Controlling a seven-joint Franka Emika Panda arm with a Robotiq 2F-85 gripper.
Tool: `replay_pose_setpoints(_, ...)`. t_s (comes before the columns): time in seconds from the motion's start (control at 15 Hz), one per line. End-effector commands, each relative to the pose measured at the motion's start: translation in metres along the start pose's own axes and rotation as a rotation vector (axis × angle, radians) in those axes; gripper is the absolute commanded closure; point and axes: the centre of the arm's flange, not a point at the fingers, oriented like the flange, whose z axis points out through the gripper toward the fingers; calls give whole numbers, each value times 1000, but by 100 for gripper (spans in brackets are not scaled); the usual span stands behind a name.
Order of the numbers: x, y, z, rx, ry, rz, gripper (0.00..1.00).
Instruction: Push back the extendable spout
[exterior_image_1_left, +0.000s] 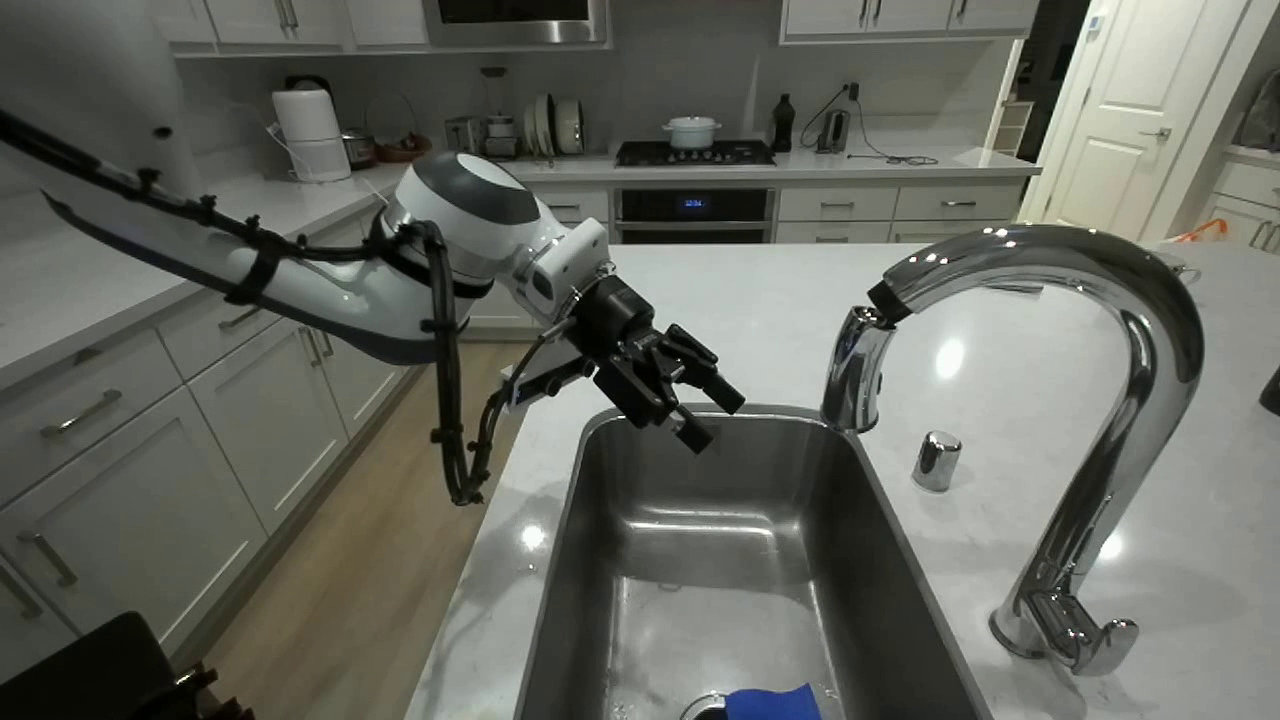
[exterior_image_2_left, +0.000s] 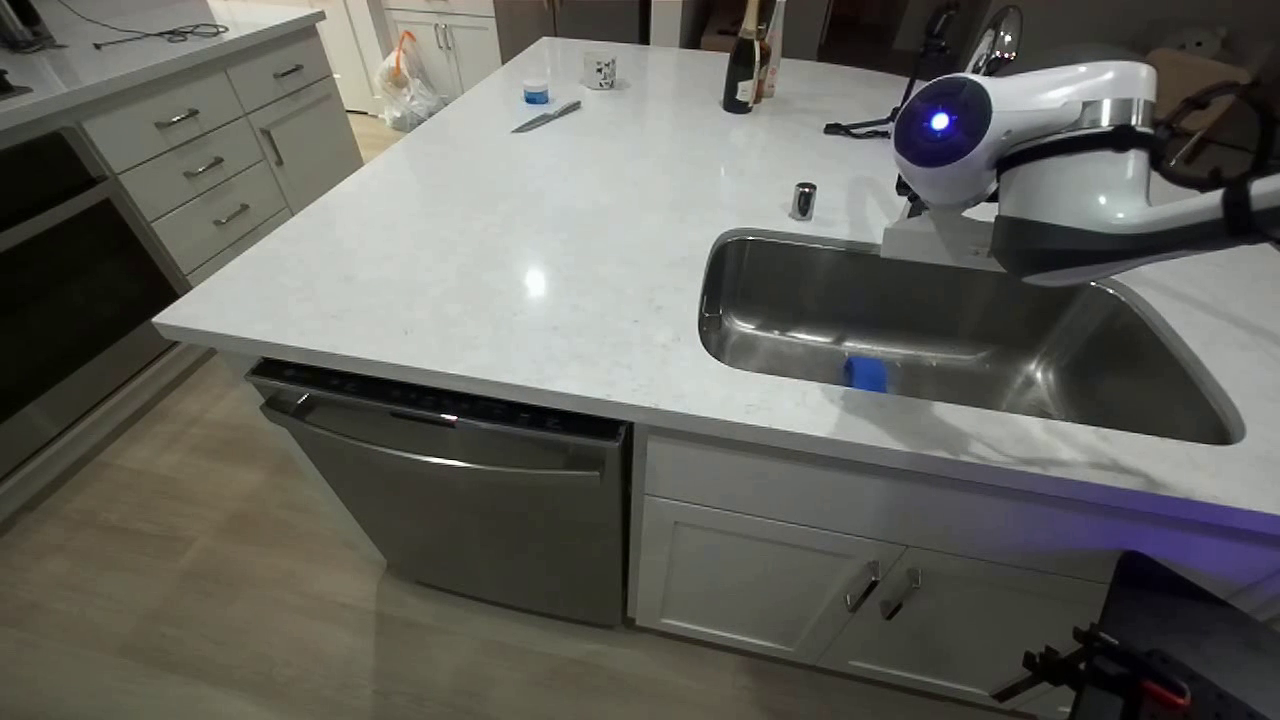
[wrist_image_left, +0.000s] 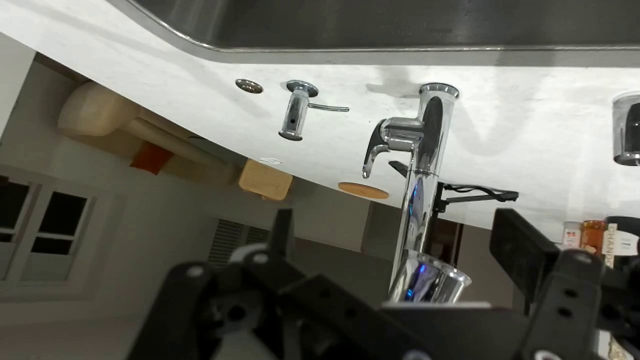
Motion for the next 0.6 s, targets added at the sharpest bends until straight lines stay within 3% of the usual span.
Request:
replay_pose_setpoints(0.0,-1,-6,6,-25,58,81,0)
replay_pose_setpoints(0.27,9,-4,24,-61,174,236,0)
replay_pose_setpoints(0.53,17,2,46,-44,363,333,0)
